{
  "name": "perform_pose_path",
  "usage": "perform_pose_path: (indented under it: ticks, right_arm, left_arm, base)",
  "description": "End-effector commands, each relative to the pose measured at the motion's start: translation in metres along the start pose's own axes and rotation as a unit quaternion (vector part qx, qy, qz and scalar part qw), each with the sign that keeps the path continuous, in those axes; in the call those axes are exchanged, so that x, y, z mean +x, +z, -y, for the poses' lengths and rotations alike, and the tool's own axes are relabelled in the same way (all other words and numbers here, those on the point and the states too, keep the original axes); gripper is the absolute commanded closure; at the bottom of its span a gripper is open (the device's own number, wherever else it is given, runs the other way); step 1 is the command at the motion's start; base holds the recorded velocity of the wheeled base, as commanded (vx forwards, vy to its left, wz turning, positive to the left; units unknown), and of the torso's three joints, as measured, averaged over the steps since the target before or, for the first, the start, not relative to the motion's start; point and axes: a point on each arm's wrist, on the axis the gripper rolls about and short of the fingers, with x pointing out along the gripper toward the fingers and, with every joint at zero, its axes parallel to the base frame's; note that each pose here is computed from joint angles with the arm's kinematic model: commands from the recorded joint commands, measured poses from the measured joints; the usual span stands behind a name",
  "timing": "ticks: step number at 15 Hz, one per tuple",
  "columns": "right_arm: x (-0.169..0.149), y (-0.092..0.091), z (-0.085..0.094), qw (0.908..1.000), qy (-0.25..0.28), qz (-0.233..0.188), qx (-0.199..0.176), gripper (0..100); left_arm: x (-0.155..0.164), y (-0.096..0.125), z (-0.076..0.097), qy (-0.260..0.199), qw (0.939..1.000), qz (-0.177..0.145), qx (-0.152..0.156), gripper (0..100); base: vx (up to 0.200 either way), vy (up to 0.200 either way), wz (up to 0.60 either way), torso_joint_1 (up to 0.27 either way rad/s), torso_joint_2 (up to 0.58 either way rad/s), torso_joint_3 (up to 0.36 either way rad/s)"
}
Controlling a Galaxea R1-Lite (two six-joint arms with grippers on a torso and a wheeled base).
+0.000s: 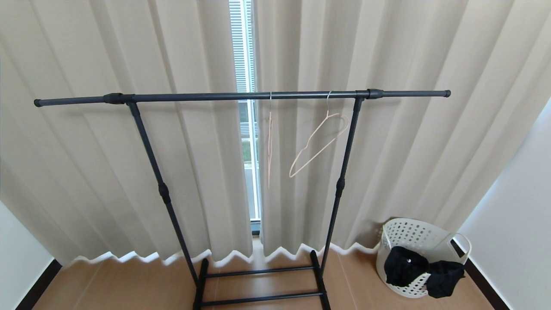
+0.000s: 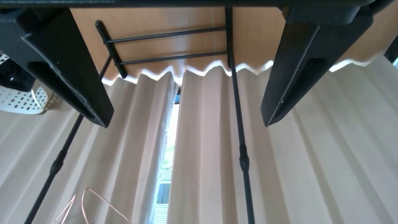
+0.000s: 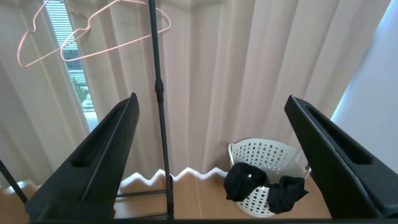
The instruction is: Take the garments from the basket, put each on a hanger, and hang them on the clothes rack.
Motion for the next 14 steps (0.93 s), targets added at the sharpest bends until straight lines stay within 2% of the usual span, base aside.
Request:
perform_pose_path:
  ticks: [1, 10, 14]
  right_arm:
    - [0.0, 0.0, 0.0, 1.0, 0.0, 0.0, 0.0, 0]
    - [0.0, -0.0003, 0.0, 1.0, 0.0, -0.002, 0.0, 0]
    - [0.0, -0.0006, 0.0, 1.0, 0.001, -0.003, -0.001, 0]
  left_arm:
    - [0.0001, 0.0, 0.0, 0.0, 1.0, -0.001, 0.0, 0]
    - [0.0001, 0.0, 0.0, 0.0, 1.0, -0.001, 0.0, 0]
    - [0.0001, 0.0, 0.0, 0.0, 1.0, -0.001, 0.0, 0]
  base:
    - [0.0, 0.0, 0.0, -0.144, 0.35, 0.188]
    - [0.0, 0.0, 0.0, -0.158, 0.37, 0.211]
    - [0.0, 0.0, 0.0, -0.21, 0.51, 0.295]
